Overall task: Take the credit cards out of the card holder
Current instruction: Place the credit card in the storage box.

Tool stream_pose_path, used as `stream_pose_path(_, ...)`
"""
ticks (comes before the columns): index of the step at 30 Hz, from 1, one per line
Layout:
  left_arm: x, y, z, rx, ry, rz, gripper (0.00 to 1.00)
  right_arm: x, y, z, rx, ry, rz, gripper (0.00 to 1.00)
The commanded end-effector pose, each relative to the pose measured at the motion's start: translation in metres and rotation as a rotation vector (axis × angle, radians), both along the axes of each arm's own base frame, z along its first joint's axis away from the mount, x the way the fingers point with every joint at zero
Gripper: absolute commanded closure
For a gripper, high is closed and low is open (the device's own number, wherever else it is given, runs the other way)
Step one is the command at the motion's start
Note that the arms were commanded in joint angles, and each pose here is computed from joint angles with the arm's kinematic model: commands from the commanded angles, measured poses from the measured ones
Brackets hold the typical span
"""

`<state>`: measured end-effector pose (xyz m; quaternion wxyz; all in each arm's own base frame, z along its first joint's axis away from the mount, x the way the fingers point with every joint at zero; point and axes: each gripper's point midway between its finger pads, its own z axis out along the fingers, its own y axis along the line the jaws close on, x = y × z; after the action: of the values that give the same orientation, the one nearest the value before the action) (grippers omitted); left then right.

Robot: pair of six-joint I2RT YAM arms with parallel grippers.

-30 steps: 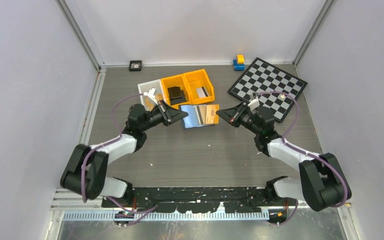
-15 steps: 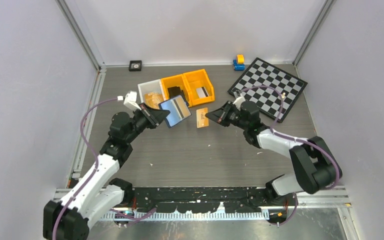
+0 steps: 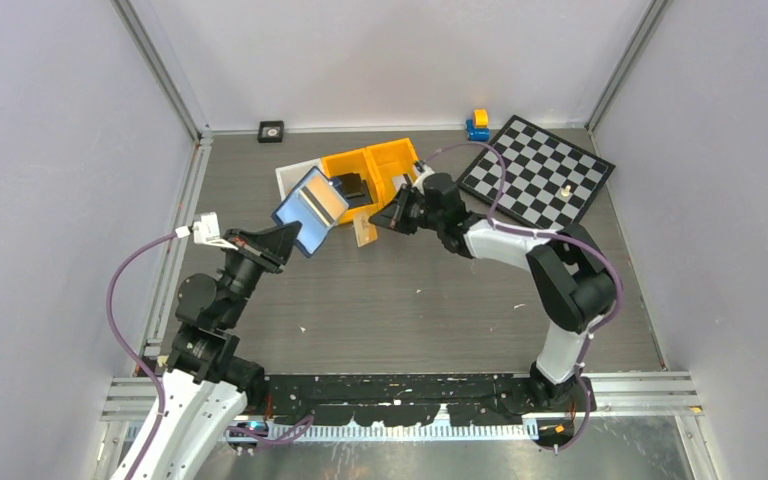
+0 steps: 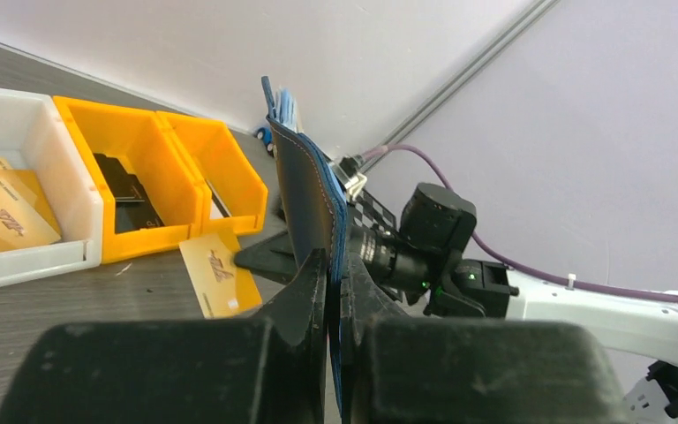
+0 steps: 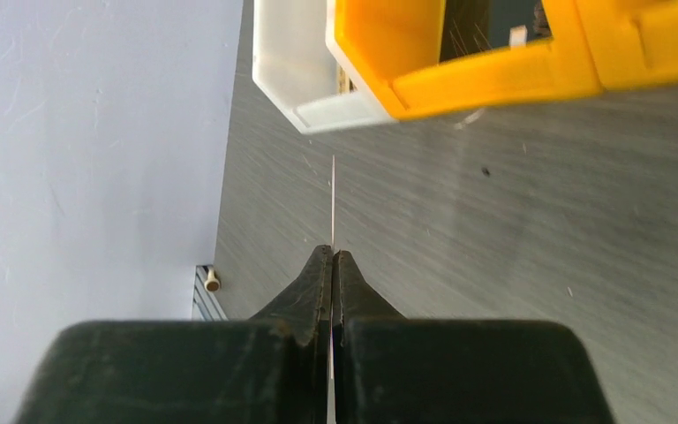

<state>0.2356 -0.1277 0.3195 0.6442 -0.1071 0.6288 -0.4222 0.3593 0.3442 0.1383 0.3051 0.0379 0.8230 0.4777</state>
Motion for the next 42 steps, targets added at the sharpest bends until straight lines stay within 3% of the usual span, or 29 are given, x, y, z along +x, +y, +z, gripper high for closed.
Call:
stream_pose_path(1, -0.002, 0.01, 0.012, -0.001, -0.031, 0.05, 1.0, 0.031, 0.032, 0.03, 0.018, -0.081, 0.005, 1.0)
stream_pose_path(9, -0.004, 0.011, 0.013, -0.015, -0.033, 0.052, 1.0, 0.07, 0.087, 0.019, 0.003, -0.096, 0.025, 1.0)
stream_pose_path(18, -0.009, 0.009, 0.018, -0.029, -0.042, 0.031, 1.0, 0.086, 0.143, 0.019, -0.035, -0.147, 0.089, 0.99)
stream_pose_path(34, -0.009, 0.007, 0.018, -0.042, -0.023, 0.019, 1.0, 0.115, 0.157, -0.005, -0.218, -0.188, 0.024, 0.99)
stream_pose_path(36, -0.011, 0.008, 0.021, -0.039, -0.035, 0.021, 1.0, 0.116, 0.157, -0.005, -0.232, -0.197, 0.028, 0.92)
stream_pose_path(40, -0.012, 0.011, 0.02, -0.038, -0.034, 0.036, 1.0, 0.115, 0.154, 0.01, -0.24, -0.221, 0.034, 0.66)
stream_pose_path(42, -0.011, 0.011, 0.019, -0.039, -0.031, 0.036, 1.0, 0.112, 0.151, 0.02, -0.244, -0.236, 0.042, 0.6)
